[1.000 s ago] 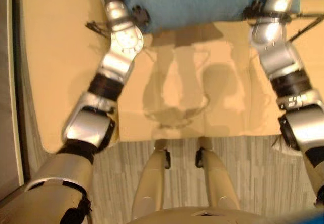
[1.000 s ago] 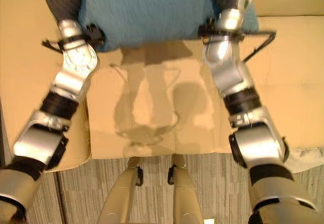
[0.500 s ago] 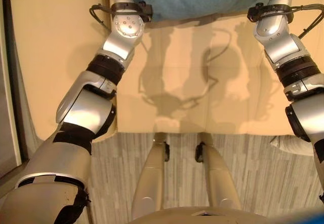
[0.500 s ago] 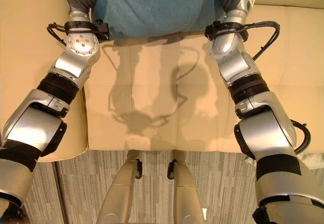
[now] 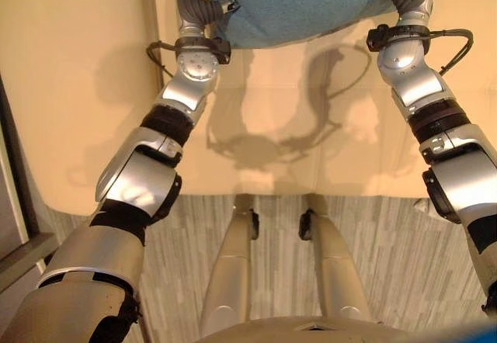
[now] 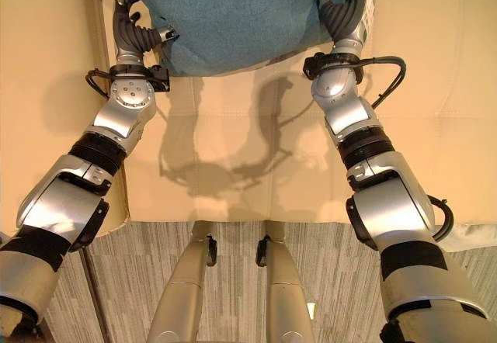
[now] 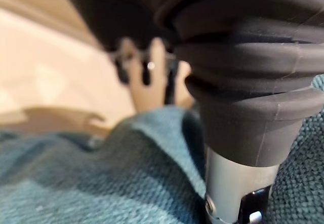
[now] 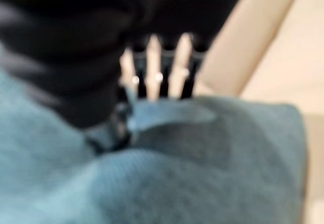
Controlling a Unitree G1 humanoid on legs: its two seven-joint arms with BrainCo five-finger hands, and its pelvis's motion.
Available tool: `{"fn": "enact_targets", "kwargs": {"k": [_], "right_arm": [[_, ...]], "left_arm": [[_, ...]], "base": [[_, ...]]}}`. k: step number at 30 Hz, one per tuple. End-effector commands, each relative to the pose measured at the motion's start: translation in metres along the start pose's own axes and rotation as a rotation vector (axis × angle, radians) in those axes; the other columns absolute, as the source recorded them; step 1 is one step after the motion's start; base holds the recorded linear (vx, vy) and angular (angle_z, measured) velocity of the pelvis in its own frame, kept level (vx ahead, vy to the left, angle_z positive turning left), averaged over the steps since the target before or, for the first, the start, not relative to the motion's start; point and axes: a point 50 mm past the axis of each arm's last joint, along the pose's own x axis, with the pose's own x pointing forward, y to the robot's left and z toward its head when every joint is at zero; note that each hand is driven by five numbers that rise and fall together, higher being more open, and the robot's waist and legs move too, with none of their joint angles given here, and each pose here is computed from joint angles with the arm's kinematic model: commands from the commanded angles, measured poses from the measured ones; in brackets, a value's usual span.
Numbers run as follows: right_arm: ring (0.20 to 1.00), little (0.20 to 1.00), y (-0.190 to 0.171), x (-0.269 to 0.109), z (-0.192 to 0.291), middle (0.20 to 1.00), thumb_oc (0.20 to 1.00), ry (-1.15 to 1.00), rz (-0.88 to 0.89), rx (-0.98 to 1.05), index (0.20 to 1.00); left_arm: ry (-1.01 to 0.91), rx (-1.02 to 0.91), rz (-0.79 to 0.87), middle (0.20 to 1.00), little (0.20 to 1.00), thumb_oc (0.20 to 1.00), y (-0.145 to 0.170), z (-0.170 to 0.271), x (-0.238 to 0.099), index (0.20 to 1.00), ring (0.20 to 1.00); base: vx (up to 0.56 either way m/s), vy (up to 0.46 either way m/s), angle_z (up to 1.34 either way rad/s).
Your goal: Pick up all the scattered cushions and arrange them neatly on the sofa.
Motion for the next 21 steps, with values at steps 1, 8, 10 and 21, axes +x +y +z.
{"fn": "enact_targets", "kwargs": {"k": [1,8,10,21], "right_arm": [[1.0,1.0,0.038,-0.033,-0.017,1.0,1.0,0.061,0.161,0.022,1.0],[1.0,1.0,0.032,-0.044,-0.035,1.0,1.0,0.09,0.169,0.008,1.0],[1.0,1.0,0.014,-0.05,-0.058,1.0,1.0,0.146,0.136,-0.005,1.0],[1.0,1.0,-0.008,-0.076,-0.106,1.0,1.0,0.291,0.158,-0.103,1.0]], "left_arm": [[-0.014,0.072,-0.04,1.0,1.0,1.0,-0.009,-0.002,-0.001,1.0,1.0],[0.006,0.177,0.03,1.0,1.0,1.0,0.027,-0.015,0.005,1.0,1.0],[0.034,0.212,0.079,1.0,1.0,1.0,0.055,-0.026,0.005,1.0,1.0],[0.077,0.024,0.06,1.0,1.0,1.0,0.051,-0.055,-0.029,1.0,1.0]], "base": [[0.0,0.036,-0.02],[0.0,0.021,-0.04],[0.01,0.031,-0.05],[-0.04,0.019,-0.05]]}}
